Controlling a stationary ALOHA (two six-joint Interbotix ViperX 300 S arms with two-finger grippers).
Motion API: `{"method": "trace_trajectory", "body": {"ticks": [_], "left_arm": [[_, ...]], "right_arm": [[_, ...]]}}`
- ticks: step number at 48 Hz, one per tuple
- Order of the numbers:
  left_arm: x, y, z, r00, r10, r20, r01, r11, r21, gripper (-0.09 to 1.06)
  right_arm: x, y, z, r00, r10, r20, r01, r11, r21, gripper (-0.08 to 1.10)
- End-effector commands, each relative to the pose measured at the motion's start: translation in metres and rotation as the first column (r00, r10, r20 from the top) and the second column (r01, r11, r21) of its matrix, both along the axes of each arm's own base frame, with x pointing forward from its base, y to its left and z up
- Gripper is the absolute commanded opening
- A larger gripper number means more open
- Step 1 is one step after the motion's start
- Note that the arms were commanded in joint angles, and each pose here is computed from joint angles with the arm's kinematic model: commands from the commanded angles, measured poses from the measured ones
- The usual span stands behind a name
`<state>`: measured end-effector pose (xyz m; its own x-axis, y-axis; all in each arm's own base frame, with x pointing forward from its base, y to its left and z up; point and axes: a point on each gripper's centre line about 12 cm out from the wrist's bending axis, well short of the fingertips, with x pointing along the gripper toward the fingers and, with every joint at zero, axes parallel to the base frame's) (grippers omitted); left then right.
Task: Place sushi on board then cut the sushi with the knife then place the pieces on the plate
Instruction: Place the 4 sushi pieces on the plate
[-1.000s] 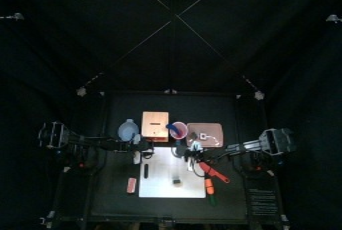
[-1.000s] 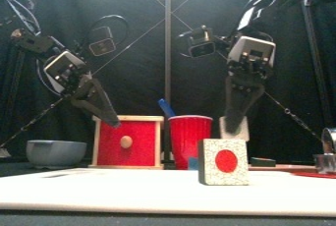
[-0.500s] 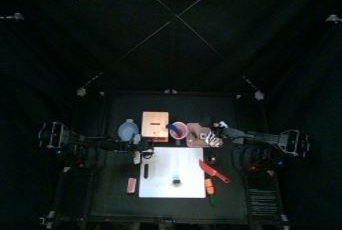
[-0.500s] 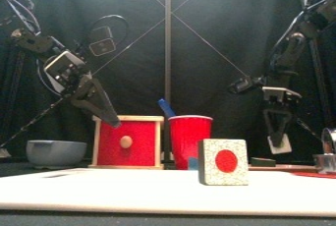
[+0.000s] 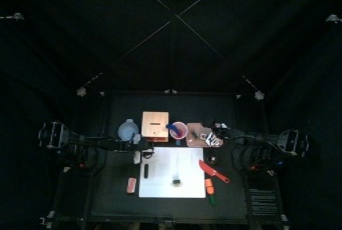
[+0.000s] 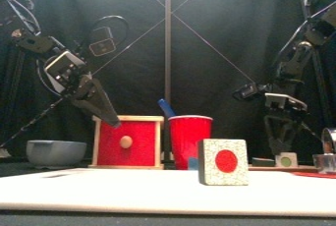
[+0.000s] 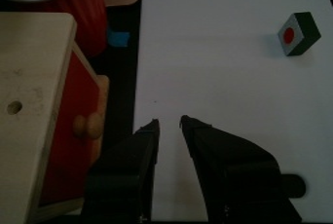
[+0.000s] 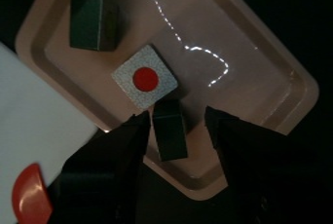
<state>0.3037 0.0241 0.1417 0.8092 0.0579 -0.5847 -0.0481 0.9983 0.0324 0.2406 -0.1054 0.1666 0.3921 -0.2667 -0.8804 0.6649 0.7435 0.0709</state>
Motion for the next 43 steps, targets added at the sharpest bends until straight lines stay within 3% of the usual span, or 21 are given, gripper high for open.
{"method": "trace_trajectory", "body": {"ticks": [1,9,16,32,43], "left_arm": [[0.005,0.002,0.010,0.9993,0.006,0.037,-0.006,1.0000,0.002,0.68],[0.005,0.002,0.010,0.9994,0.006,0.035,-0.006,1.0000,0.002,0.68],[0.005,0.002,0.011,0.9992,0.006,0.038,-0.006,1.0000,0.001,0.68],[0.006,0.001,0.012,0.9987,0.026,0.045,-0.025,0.9995,-0.022,0.68],[0.005,0.000,0.011,0.9988,0.025,0.042,-0.024,0.9994,-0.024,0.68]], "right_arm": [[0.030,0.028,0.035,0.985,0.142,0.099,-0.138,0.989,-0.048,0.84],[0.068,0.094,0.048,0.901,0.423,0.095,-0.412,0.903,-0.123,0.84],[0.094,0.142,0.047,0.834,0.545,0.085,-0.534,0.836,-0.125,0.84],[0.138,0.201,0.021,0.774,0.632,0.044,-0.628,0.774,-0.077,0.84],[0.157,0.213,0.004,0.766,0.643,0.015,-0.641,0.765,-0.062,0.84]]}}
